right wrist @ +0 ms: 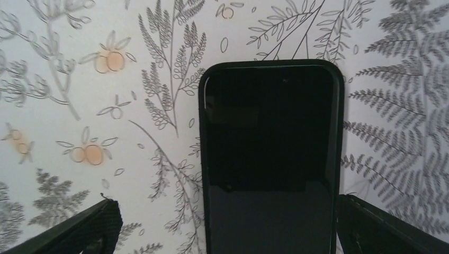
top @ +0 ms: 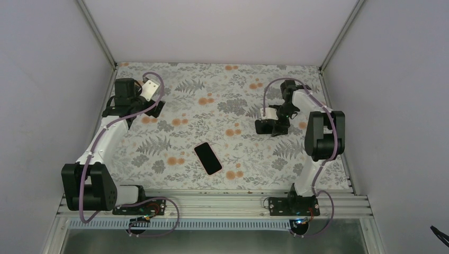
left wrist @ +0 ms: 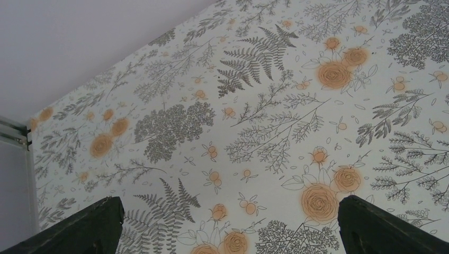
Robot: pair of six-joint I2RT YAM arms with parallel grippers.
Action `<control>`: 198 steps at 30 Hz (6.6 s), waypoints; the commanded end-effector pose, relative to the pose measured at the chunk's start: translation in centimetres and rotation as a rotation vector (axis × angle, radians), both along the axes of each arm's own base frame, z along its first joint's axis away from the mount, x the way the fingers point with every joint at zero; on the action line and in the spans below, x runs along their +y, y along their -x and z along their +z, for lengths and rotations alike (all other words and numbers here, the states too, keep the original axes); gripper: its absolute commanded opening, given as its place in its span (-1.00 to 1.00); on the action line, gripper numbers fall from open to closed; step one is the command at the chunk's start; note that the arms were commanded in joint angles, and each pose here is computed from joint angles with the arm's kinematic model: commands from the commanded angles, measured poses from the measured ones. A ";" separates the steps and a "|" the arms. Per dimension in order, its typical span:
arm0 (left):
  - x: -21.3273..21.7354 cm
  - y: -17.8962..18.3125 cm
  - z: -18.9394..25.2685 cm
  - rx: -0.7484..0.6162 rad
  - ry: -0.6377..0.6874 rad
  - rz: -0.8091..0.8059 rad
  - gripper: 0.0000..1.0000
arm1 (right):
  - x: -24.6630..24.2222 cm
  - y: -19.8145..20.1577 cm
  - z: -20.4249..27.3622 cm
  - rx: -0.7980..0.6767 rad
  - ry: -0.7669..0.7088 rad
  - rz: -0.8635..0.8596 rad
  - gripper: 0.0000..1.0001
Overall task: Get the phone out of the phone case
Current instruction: Pick up the phone at the center of the board, then remove the phone case from the phone.
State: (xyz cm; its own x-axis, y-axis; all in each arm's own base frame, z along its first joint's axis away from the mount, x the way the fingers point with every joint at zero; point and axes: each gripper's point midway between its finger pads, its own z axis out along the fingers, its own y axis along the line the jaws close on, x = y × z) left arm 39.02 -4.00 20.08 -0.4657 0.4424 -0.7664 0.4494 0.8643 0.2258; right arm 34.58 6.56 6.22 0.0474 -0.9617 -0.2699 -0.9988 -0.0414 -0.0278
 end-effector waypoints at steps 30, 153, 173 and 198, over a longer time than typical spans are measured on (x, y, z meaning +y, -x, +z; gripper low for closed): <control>-6.8 3.7 -2.6 0.245 0.155 -0.369 1.00 | -1.4 -2.9 -6.3 -0.042 0.173 -0.016 0.02; -19.7 9.3 4.2 0.241 -0.026 -0.782 -0.95 | 21.1 3.1 17.7 -0.126 -0.766 0.053 0.05; -19.9 10.3 4.4 0.261 0.000 -0.820 -0.95 | 21.5 1.2 17.2 -0.156 -0.761 0.027 0.00; -19.2 13.6 2.8 0.353 -0.047 -0.881 -0.95 | 21.7 -3.1 16.9 -0.228 -0.705 -0.004 -0.05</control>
